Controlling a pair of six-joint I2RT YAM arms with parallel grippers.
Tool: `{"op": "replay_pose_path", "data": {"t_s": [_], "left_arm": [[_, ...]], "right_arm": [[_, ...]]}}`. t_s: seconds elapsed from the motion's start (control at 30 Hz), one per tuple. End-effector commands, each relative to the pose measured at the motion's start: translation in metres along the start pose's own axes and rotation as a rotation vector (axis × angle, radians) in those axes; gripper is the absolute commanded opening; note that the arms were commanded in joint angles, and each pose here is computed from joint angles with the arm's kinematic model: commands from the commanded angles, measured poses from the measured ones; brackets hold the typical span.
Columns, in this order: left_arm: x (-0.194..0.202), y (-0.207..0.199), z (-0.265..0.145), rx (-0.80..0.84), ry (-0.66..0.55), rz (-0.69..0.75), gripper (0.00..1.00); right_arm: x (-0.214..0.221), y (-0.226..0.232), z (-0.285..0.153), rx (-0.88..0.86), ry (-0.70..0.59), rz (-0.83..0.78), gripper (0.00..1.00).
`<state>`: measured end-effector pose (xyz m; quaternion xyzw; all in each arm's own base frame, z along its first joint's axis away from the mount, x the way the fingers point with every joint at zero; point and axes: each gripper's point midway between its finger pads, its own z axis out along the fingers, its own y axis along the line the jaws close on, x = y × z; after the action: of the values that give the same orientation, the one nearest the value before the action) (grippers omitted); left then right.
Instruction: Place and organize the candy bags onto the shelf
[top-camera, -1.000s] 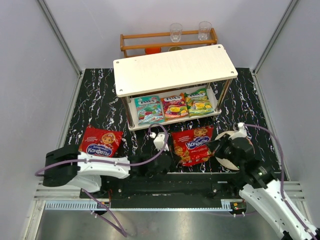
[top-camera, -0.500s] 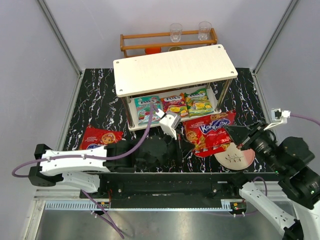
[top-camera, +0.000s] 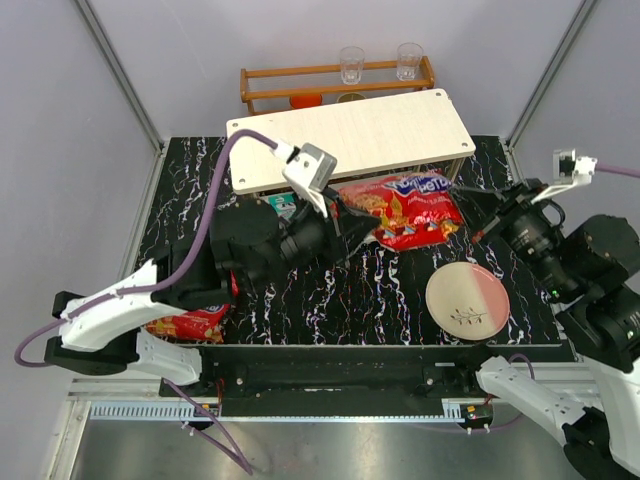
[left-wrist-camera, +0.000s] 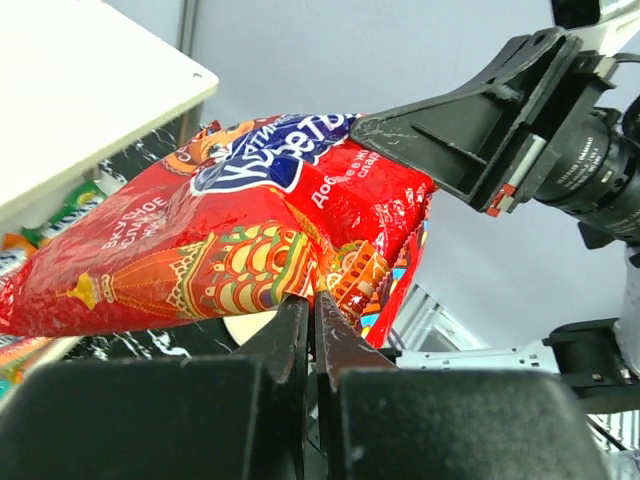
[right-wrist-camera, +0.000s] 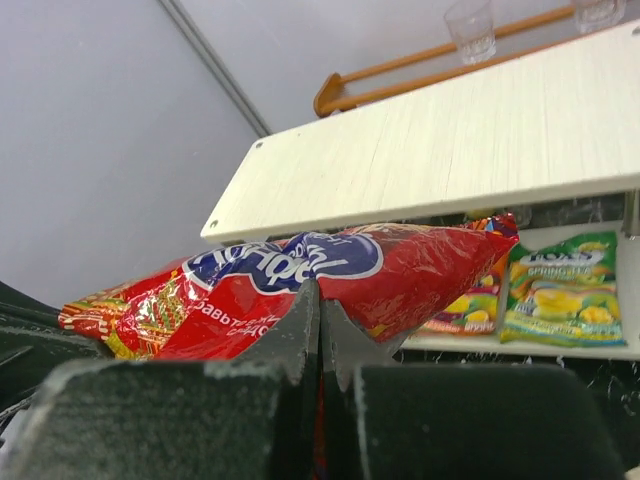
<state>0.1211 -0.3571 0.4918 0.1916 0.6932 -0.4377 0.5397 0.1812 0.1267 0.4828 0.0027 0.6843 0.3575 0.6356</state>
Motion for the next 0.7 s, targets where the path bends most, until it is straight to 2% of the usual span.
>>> {"op": "replay_pose_path", "data": {"t_s": [0.0, 0.07, 0.1, 0.17, 0.2, 0.33, 0.4, 0.53, 0.67], "left_arm": [[-0.069, -0.004, -0.003, 0.085, -0.142, 0.030, 0.00], [-0.073, -0.003, 0.005, 0.094, -0.133, 0.063, 0.00], [-0.091, 0.002, 0.002, 0.086, -0.170, 0.062, 0.00], [-0.095, 0.003, 0.012, 0.111, -0.164, 0.076, 0.00], [-0.109, 0.013, 0.013, 0.094, -0.193, 0.077, 0.00], [-0.121, 0.026, 0.032, 0.173, -0.198, 0.041, 0.00], [-0.127, 0.038, 0.042, 0.152, -0.205, 0.052, 0.00], [-0.130, 0.059, 0.063, 0.150, -0.194, 0.053, 0.00], [-0.114, 0.085, 0.092, 0.120, -0.149, 0.045, 0.00]], "right_arm": [[-0.063, 0.016, 0.012, -0.017, -0.200, -0.105, 0.00], [-0.075, 0.022, 0.019, -0.023, -0.225, -0.122, 0.00], [-0.078, 0.023, 0.022, -0.022, -0.232, -0.129, 0.00], [-0.084, 0.023, 0.034, -0.007, -0.243, -0.152, 0.00], [-0.085, 0.022, 0.039, 0.000, -0.244, -0.162, 0.00], [-0.091, 0.018, 0.068, 0.030, -0.261, -0.204, 0.00], [-0.093, 0.012, 0.077, 0.065, -0.266, -0.232, 0.00], [-0.089, -0.004, 0.106, 0.129, -0.247, -0.265, 0.00], [-0.082, -0.031, 0.133, 0.139, -0.202, -0.230, 0.00]]}}
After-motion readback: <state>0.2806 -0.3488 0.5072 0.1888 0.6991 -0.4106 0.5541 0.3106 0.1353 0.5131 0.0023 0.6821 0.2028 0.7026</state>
